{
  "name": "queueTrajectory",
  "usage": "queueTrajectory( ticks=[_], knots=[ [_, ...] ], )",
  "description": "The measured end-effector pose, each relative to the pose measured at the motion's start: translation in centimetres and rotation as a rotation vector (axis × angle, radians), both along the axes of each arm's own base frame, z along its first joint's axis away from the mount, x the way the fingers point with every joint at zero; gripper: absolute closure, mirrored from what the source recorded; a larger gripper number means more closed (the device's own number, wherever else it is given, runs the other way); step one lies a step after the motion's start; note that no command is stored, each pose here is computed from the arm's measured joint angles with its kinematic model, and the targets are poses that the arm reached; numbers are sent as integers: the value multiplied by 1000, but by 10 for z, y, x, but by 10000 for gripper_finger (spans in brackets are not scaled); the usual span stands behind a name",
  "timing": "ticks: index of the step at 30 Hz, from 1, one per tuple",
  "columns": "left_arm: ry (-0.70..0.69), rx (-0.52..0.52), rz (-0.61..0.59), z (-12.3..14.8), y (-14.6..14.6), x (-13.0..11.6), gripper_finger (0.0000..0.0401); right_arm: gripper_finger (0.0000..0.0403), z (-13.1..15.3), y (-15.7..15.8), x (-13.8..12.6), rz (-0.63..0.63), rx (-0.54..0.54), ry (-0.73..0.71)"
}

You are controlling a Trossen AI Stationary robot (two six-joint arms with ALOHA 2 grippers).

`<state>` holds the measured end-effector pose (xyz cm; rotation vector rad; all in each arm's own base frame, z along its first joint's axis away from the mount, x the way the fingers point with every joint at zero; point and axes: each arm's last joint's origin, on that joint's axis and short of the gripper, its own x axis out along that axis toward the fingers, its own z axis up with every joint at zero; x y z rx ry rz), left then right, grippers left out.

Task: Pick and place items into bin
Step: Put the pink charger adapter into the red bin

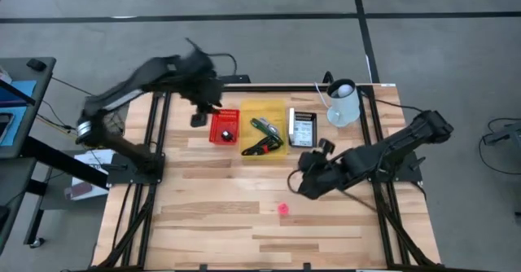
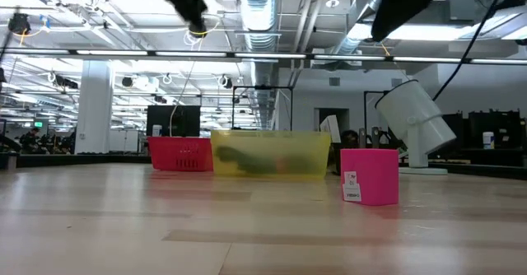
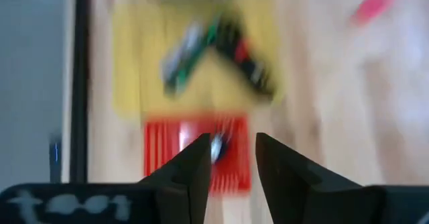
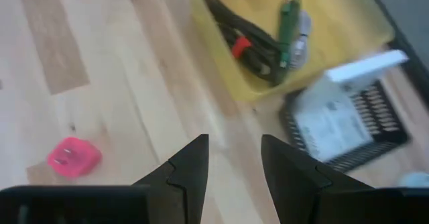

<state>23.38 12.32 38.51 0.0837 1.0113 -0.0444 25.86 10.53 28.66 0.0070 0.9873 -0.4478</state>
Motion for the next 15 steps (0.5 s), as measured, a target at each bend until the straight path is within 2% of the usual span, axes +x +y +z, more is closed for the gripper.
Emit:
queueTrajectory(
  ticks=[4,7,11,15],
  knots=[
    [-327,33,-81,38,-22,-35,294,272,-18,17,17,26,10,-20],
    [-498,56,-103,47,-38,-56,294,272,-33,33,25,75,-1,-15],
    [-614,86,-87,44,-54,-81,294,272,-54,51,29,127,-22,42],
    [-644,98,-53,34,-64,-99,294,272,-65,56,30,136,-31,100]
  ],
)
